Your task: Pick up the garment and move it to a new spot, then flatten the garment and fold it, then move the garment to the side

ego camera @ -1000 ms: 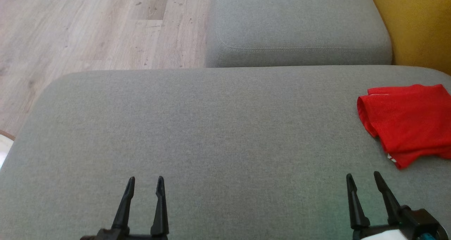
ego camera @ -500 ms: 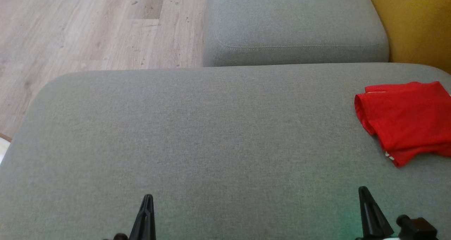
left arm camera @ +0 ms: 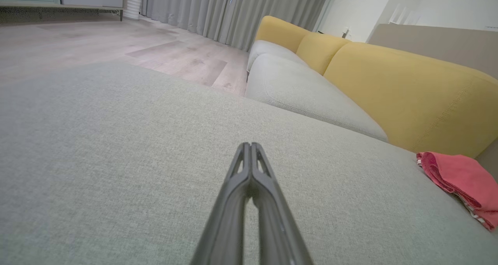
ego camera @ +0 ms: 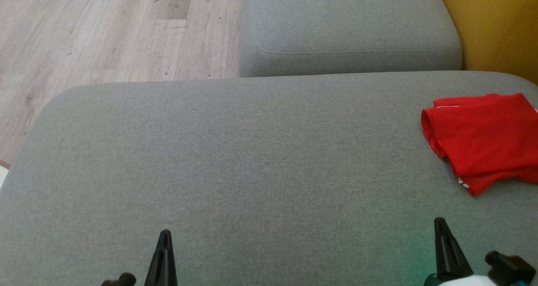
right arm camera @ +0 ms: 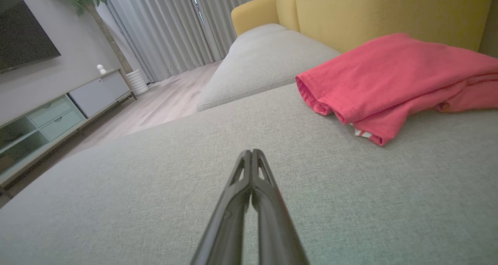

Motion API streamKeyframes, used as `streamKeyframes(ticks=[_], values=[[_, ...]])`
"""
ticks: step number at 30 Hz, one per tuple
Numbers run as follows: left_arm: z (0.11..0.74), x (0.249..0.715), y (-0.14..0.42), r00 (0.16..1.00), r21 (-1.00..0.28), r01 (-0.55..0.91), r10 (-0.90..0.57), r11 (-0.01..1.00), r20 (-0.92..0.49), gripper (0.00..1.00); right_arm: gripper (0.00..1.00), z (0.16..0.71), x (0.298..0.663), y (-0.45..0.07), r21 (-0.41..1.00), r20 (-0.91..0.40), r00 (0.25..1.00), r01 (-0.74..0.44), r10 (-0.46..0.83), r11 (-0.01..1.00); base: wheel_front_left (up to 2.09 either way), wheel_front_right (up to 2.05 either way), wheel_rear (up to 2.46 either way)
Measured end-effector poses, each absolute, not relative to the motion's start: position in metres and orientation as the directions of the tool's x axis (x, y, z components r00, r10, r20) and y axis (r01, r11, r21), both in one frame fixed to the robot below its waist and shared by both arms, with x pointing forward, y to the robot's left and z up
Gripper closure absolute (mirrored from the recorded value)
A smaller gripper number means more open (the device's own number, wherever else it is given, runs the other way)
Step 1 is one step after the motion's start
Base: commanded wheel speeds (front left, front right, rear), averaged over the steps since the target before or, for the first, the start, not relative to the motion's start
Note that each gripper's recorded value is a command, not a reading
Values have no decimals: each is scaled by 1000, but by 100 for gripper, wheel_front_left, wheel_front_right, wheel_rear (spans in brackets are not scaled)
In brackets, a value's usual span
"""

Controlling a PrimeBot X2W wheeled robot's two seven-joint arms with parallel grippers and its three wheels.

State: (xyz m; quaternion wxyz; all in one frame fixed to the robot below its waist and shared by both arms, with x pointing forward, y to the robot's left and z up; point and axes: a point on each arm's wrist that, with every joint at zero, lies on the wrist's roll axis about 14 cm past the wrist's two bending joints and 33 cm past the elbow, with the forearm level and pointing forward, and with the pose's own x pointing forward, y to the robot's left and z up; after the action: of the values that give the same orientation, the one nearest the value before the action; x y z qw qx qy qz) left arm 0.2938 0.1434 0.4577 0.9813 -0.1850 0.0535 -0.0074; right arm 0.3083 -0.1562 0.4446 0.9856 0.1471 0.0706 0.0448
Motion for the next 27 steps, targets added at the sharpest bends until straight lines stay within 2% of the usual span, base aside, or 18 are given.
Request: streamKeyframes(ticks=[27], values=[[454,313,155,988,-614,-79,-21,785,-154,100,100,447,324,-171,578,-144,989,53,39,815,0,0,0]])
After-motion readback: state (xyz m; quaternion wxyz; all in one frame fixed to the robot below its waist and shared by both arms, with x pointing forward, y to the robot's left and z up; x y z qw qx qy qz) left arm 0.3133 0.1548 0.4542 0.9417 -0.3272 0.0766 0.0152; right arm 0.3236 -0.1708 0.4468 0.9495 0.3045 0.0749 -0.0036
